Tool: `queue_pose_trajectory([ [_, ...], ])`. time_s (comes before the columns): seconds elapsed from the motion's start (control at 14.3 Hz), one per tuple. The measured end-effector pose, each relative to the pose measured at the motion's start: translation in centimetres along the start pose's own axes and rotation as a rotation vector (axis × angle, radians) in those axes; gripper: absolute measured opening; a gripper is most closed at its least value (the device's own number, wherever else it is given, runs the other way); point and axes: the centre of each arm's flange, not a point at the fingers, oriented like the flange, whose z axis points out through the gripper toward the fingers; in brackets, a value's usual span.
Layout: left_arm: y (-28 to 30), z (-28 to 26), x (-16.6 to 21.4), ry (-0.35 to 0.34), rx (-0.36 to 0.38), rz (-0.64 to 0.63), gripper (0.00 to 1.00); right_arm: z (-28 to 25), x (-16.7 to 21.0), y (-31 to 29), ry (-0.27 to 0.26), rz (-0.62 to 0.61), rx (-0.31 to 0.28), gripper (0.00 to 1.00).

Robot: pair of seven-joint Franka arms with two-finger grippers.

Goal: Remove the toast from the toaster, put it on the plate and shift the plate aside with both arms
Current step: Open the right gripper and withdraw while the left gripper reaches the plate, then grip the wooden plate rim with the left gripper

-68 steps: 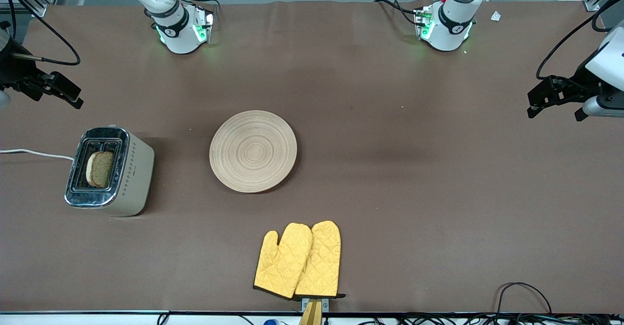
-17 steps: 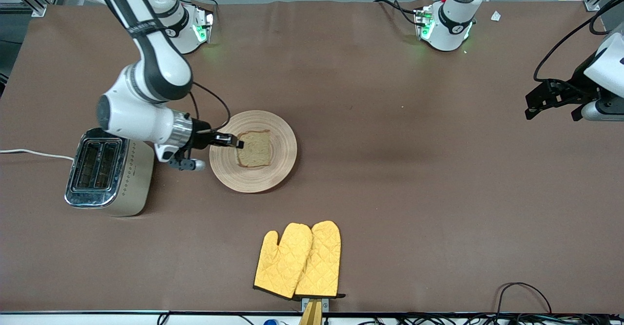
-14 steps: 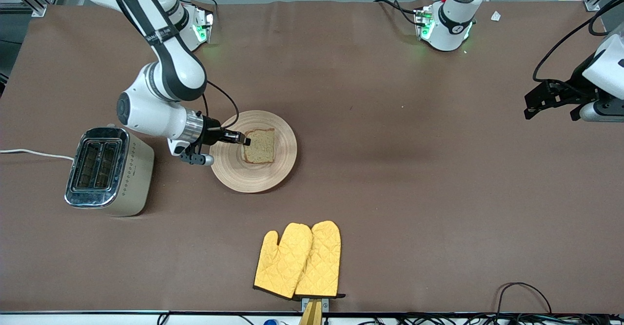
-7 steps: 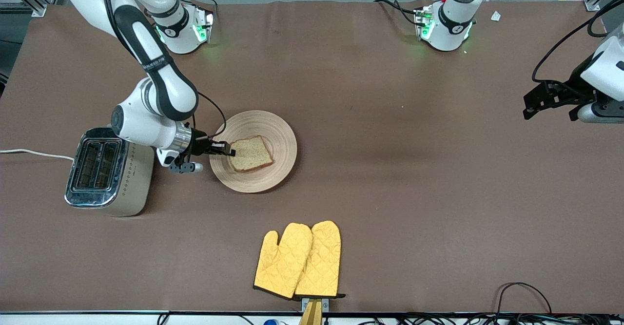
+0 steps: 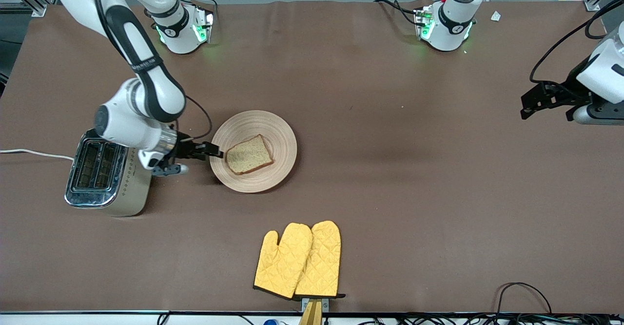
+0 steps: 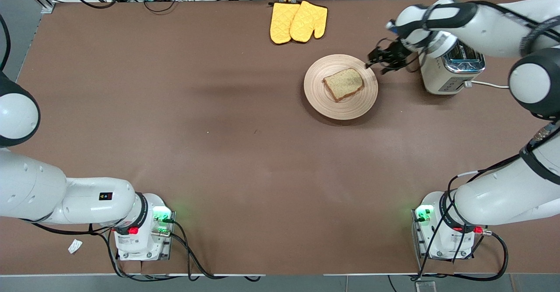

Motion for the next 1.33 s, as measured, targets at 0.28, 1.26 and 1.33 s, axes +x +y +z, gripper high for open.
queue_pose_trajectory([
  [0.28, 5.5, 8.4, 2.6, -0.175, -0.296, -0.039, 1.00, -11.0, 1.1, 3.1, -0.014, -0.083, -0.212, 1.00],
  [1.26, 39.4, 45.2, 4.1, -0.231, -0.860, -0.052, 1.00, -39.2, 0.7, -0.6, 0.053, 0.062, -0.470, 1.00],
  [1.33, 40.2, 46.5, 3.6, -0.218, -0.878, -0.044, 1.00, -39.8, 0.4, -1.4, 0.059, 0.071, -0.469, 1.00],
])
